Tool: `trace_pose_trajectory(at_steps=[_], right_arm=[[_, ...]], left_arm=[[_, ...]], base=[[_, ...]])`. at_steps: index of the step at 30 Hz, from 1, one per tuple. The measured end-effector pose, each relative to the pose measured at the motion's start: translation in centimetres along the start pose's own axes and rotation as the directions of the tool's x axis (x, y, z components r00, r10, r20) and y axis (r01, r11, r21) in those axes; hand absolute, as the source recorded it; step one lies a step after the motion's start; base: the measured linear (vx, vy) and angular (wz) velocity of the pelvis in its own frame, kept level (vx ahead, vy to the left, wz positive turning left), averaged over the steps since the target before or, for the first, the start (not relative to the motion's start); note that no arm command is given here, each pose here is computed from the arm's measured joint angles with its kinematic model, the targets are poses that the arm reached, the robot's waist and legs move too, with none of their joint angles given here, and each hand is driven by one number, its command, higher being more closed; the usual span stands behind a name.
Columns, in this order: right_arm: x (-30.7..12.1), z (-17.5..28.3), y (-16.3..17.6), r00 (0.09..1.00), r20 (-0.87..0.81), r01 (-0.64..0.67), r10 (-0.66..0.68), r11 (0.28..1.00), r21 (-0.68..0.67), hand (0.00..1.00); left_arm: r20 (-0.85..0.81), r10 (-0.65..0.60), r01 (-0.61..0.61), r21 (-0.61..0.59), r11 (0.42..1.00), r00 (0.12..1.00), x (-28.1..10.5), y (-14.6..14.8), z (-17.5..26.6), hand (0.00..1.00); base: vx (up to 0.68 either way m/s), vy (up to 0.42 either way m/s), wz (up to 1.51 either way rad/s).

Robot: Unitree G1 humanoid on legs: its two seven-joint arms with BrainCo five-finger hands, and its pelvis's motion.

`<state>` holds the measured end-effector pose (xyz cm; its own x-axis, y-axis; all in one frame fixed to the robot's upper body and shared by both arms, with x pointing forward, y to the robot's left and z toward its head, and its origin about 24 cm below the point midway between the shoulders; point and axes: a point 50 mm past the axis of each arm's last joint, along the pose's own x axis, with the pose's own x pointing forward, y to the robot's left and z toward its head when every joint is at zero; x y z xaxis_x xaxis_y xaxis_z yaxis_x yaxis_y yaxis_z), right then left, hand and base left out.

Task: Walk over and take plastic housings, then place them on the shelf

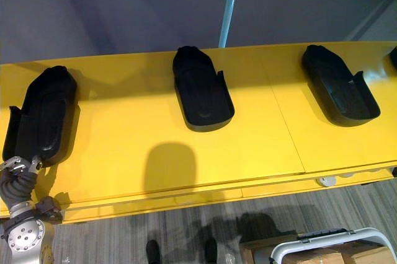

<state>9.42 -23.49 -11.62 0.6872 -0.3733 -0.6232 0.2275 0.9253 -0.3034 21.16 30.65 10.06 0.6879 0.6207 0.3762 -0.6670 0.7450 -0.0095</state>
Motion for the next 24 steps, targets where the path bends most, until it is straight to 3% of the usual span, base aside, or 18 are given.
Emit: trace_pose_trajectory(at_steps=[8, 9, 14, 19, 24], right_arm=[[0.2, 0.3, 0.0, 1.000, 0.007, -0.001, 0.001, 1.000, 0.000, 0.00], [0.2, 0.2, 0.0, 1.000, 0.007, -0.001, 0.001, 1.000, 0.001, 0.00], [0.2, -0.3, 0.1, 1.000, -0.019, 0.002, -0.002, 1.000, 0.008, 0.00], [0.6, 0.4, 0.3, 1.000, -0.005, 0.017, -0.017, 0.999, 0.028, 0.00], [1.6, 6.1, 0.1, 0.975, 0.222, 0.026, -0.027, 1.000, 0.011, 0.00]], left_arm=[[0.009, -0.005, 0.005, 0.017, 1.000, 1.000, 0.4, 0.2, 0.2, 1.00], [0.009, -0.006, 0.006, 0.016, 1.000, 1.000, 0.4, 0.2, 0.2, 0.00], [0.019, 0.013, -0.012, -0.052, 0.999, 1.000, -0.6, -1.1, 0.8, 0.00], [0.180, 0.053, -0.033, -0.108, 0.994, 0.982, -3.8, -2.2, 5.4, 0.00], [0.340, 0.064, 0.005, -0.199, 0.980, 0.938, -6.0, -4.1, 9.4, 0.00]], base=[[0.00, 0.000, 0.00], [0.00, 0.000, 0.00], [0.00, 0.000, 0.00], [0.01, 0.003, -0.47], [-0.03, 0.122, -1.48]])
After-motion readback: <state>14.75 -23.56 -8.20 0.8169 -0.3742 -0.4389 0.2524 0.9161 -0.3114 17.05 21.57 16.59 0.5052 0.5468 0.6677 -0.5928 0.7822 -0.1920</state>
